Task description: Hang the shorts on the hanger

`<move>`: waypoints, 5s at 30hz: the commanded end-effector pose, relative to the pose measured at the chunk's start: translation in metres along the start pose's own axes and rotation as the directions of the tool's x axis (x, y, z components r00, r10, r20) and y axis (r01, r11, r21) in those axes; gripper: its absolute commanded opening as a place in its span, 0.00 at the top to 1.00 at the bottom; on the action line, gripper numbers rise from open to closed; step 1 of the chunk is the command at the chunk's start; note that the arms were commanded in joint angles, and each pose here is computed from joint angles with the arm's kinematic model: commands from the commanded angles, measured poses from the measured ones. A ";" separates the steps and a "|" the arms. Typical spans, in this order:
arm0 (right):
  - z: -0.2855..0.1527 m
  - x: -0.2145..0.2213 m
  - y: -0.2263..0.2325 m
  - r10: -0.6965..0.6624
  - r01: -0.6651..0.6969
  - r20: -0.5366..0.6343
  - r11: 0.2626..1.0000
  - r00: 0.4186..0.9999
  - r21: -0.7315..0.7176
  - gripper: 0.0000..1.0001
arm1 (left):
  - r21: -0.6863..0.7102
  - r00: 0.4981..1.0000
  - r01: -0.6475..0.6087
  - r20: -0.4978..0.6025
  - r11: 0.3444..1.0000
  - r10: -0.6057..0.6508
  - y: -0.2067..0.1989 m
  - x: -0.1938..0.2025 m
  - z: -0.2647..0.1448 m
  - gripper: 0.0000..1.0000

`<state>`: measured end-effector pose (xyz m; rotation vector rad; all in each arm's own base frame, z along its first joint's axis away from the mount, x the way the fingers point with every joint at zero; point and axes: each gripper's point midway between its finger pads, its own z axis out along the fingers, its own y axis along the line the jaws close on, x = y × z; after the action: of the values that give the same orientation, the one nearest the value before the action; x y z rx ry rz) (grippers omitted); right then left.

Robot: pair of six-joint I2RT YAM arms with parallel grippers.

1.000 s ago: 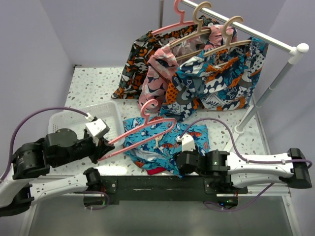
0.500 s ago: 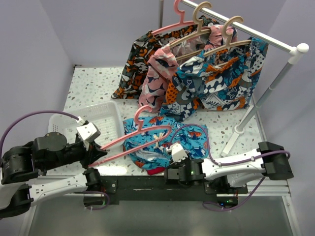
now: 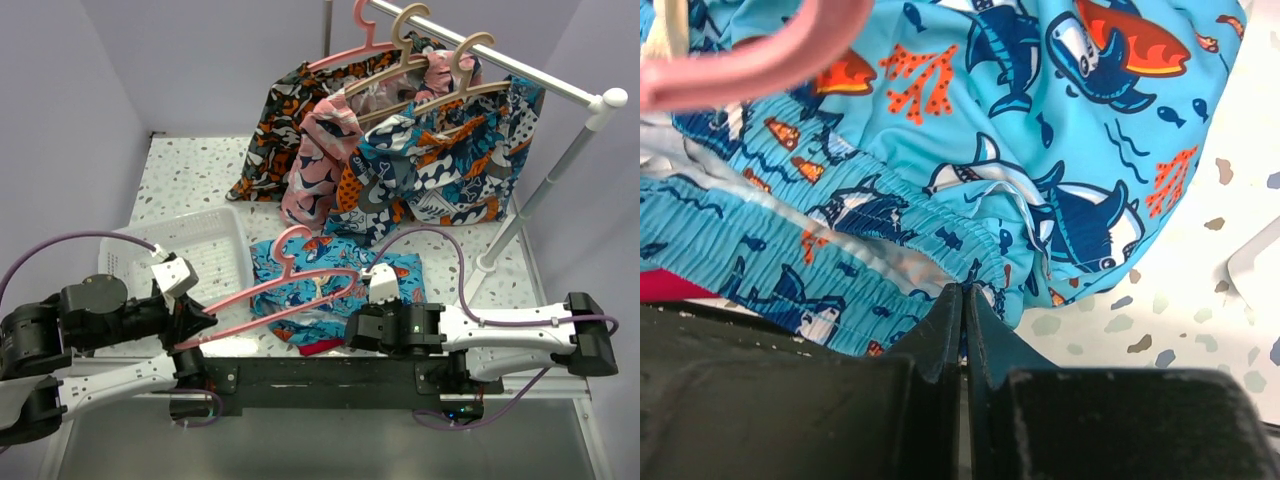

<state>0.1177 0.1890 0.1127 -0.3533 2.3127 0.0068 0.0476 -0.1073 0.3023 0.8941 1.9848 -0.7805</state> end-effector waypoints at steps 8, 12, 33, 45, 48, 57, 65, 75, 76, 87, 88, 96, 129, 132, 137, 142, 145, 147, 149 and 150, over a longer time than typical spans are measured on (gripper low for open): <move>-0.004 -0.027 -0.008 0.094 -0.094 0.051 0.996 0.994 0.007 1.00 | 0.114 1.000 -0.018 0.006 0.993 0.017 -0.019 0.003 0.006 1.00; -0.005 -0.034 -0.007 0.102 -0.103 0.056 0.995 0.993 0.008 1.00 | 0.132 1.000 -0.027 -0.008 0.991 0.028 -0.022 0.005 0.011 1.00; 0.003 -0.051 -0.033 0.153 -0.157 0.065 0.986 0.986 0.049 1.00 | 0.157 0.997 -0.073 0.021 0.985 0.071 -0.027 -0.008 0.008 1.00; -0.005 -0.074 -0.016 0.145 -0.141 0.067 0.988 0.987 -0.057 1.00 | 0.109 0.993 -0.112 -0.009 0.988 0.114 -0.018 -0.006 0.027 1.00; -0.022 -0.094 -0.009 0.164 -0.152 0.092 0.980 0.982 -0.130 1.00 | 0.140 0.992 -0.125 -0.017 0.982 0.129 -0.024 -0.008 0.040 1.00; -0.055 -0.135 -0.005 0.183 -0.151 0.145 0.967 0.972 -0.206 1.00 | 0.124 0.961 -0.170 0.242 0.978 0.136 -0.029 -0.047 0.082 1.00; -0.058 -0.144 -0.009 0.258 -0.217 0.185 0.952 0.948 -0.214 1.00 | 0.143 0.956 -0.170 0.263 0.975 0.128 -0.032 -0.032 0.158 1.00; -0.047 -0.118 -0.008 0.345 -0.272 0.195 0.907 0.918 -0.323 0.61 | 0.149 0.969 -0.126 0.231 0.981 0.089 -0.030 -0.013 0.189 1.00; -0.047 -0.118 -0.005 0.348 -0.260 0.211 0.897 0.913 -0.357 0.58 | 0.155 0.971 -0.125 0.224 0.980 0.089 -0.031 -0.011 0.190 1.00; -0.052 -0.141 -0.003 0.389 -0.232 0.337 0.876 0.857 -0.423 0.41 | 0.182 0.986 -0.114 0.142 0.977 0.089 -0.035 0.005 0.199 1.00; -0.047 -0.141 -0.003 0.394 -0.245 0.338 0.880 0.855 -0.407 0.41 | 0.179 0.986 -0.114 0.141 0.977 0.089 -0.034 0.004 0.199 1.00; -0.023 -0.129 -0.001 0.411 -0.292 0.341 0.890 0.845 -0.350 0.41 | 0.184 0.989 -0.092 0.131 0.979 0.068 -0.036 0.005 0.203 1.00; -0.024 -0.122 -0.013 0.413 -0.287 0.366 0.891 0.834 -0.351 0.38 | 0.072 0.994 -0.061 0.091 0.996 0.054 -0.017 0.007 0.200 1.00; -0.018 -0.132 -0.007 0.408 -0.281 0.403 0.898 0.819 -0.338 0.39 | 0.101 0.995 -0.071 0.084 0.992 0.062 -0.022 0.006 0.200 1.00; -0.009 -0.143 -0.001 0.420 -0.283 0.465 0.898 0.779 -0.337 0.41 | 0.113 0.996 -0.075 0.057 0.991 0.069 -0.024 0.009 0.205 1.00; -0.001 -0.137 0.001 0.421 -0.293 0.461 0.899 0.781 -0.325 0.60 | 0.098 0.997 -0.052 0.061 0.994 0.046 -0.022 0.009 0.204 1.00; 0.000 -0.132 -0.004 0.443 -0.309 0.464 0.889 0.767 -0.338 0.78 | 0.087 0.998 -0.025 0.058 0.996 0.020 -0.021 0.010 0.204 1.00; 0.001 -0.128 -0.006 0.438 -0.306 0.465 0.892 0.769 -0.333 0.93 | 0.077 0.998 -0.003 0.055 0.997 -0.001 -0.020 0.009 0.204 0.96; 0.001 -0.126 -0.011 0.436 -0.307 0.475 0.894 0.765 -0.327 1.00 | 0.017 0.997 0.042 0.058 0.999 -0.043 -0.011 0.008 0.203 0.79; 0.002 -0.125 -0.012 0.432 -0.305 0.476 0.896 0.766 -0.323 1.00 | 0.005 0.996 0.057 0.067 0.998 -0.057 -0.010 0.004 0.201 0.71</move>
<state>0.1997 0.2152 0.1885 -0.0443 1.8396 0.5011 0.1108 -0.2667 0.1813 0.9477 1.9477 -0.8374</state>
